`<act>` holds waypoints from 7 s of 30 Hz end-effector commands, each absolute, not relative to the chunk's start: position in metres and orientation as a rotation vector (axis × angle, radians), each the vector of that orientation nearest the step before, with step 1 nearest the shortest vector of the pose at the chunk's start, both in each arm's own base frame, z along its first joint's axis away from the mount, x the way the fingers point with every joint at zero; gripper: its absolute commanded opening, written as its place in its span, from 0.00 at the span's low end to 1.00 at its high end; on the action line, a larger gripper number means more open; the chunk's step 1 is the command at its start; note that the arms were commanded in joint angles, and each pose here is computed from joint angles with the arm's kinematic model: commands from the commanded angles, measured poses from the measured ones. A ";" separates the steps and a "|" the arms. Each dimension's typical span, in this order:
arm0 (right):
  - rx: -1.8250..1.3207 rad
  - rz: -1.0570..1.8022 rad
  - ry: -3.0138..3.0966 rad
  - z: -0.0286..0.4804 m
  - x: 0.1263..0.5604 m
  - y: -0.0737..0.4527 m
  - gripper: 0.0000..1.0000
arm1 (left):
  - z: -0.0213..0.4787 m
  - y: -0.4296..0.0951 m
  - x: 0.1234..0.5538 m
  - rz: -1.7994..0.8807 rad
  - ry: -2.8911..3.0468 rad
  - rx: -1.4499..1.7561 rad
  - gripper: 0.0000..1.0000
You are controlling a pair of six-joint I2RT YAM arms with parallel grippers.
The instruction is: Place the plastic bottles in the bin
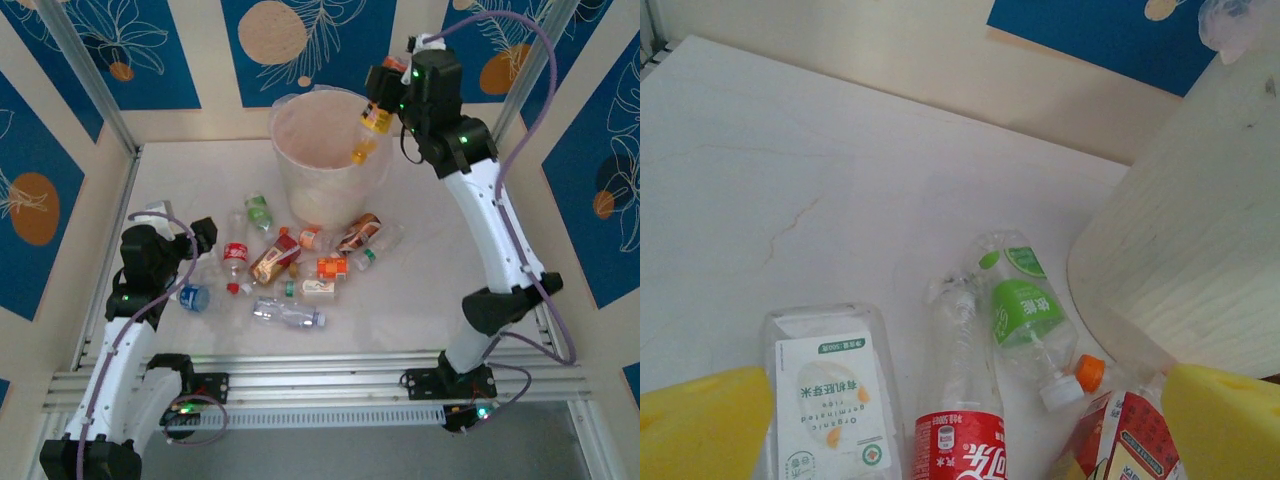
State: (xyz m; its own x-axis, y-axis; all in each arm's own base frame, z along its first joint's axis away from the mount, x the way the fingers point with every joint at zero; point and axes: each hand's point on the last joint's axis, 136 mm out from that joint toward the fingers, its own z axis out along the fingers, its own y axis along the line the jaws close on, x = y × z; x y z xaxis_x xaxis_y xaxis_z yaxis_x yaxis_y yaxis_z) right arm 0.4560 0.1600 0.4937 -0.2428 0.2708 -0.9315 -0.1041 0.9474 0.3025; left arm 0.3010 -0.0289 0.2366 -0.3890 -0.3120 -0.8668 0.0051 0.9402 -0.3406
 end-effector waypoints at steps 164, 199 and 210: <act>0.094 0.218 2.251 0.309 0.344 0.142 0.99 | 0.131 0.147 0.361 -0.299 2.002 -1.367 0.46; 0.149 0.263 2.222 0.296 0.319 0.135 0.99 | 0.484 -0.210 0.487 -0.868 1.620 -0.193 0.45; 0.188 0.246 2.222 0.292 0.306 0.129 0.99 | 0.459 -0.293 0.538 -0.901 1.655 0.061 0.44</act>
